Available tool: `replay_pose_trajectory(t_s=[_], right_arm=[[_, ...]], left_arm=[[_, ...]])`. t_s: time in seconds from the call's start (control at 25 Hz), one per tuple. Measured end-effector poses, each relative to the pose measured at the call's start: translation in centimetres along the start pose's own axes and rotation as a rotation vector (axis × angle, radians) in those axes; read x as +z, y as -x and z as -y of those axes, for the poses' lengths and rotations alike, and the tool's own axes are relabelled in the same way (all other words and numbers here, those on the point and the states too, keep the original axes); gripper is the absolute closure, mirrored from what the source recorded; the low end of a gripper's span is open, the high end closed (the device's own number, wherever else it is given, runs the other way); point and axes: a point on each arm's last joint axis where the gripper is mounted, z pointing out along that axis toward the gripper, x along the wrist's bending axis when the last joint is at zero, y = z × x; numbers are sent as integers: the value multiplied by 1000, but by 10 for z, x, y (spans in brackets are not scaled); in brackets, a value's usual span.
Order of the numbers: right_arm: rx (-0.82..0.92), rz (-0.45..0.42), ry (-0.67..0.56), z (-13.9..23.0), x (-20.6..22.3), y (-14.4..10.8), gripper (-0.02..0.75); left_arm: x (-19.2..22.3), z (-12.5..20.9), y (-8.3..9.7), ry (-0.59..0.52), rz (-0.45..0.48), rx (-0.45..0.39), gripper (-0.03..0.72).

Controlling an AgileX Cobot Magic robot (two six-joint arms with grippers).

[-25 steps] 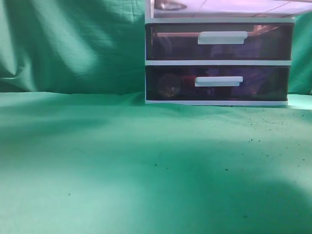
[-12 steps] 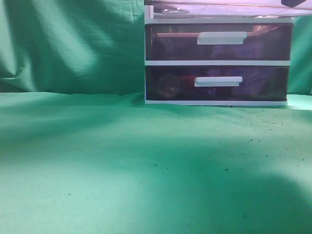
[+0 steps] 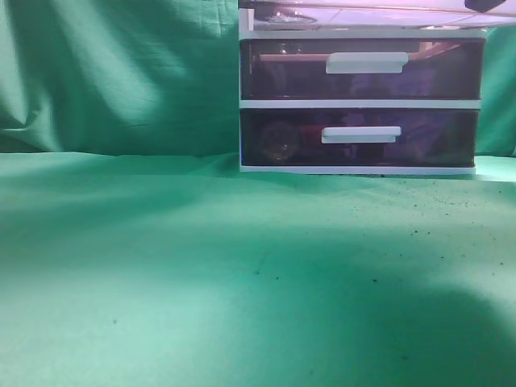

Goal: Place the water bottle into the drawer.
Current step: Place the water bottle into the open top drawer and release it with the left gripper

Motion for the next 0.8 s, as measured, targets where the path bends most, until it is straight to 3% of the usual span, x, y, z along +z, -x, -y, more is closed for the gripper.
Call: replay_pose_trajectory(t_s=[0.28,0.36,0.48,0.6,0.72,0.8], right_arm=[[0,2,1,0,0,0,655],[4,-3,-1,0,0,-1,655],[4,-3,-1,0,0,-1,655],[0,-3,-1,0,0,-1,655],[-26,-1,-2,0,0,-1,655],[-45,1,-3,0,1,1,655]], left_arm=[[37,14,49,192,142,187,106],[39,12,56,217,145,228,106],[39,13,51,206,110,228,106],[32,12,43,91,46,254,245],[16,12,40,-157,-17,415,521],[-1,10,40,-340,-70,439,625]])
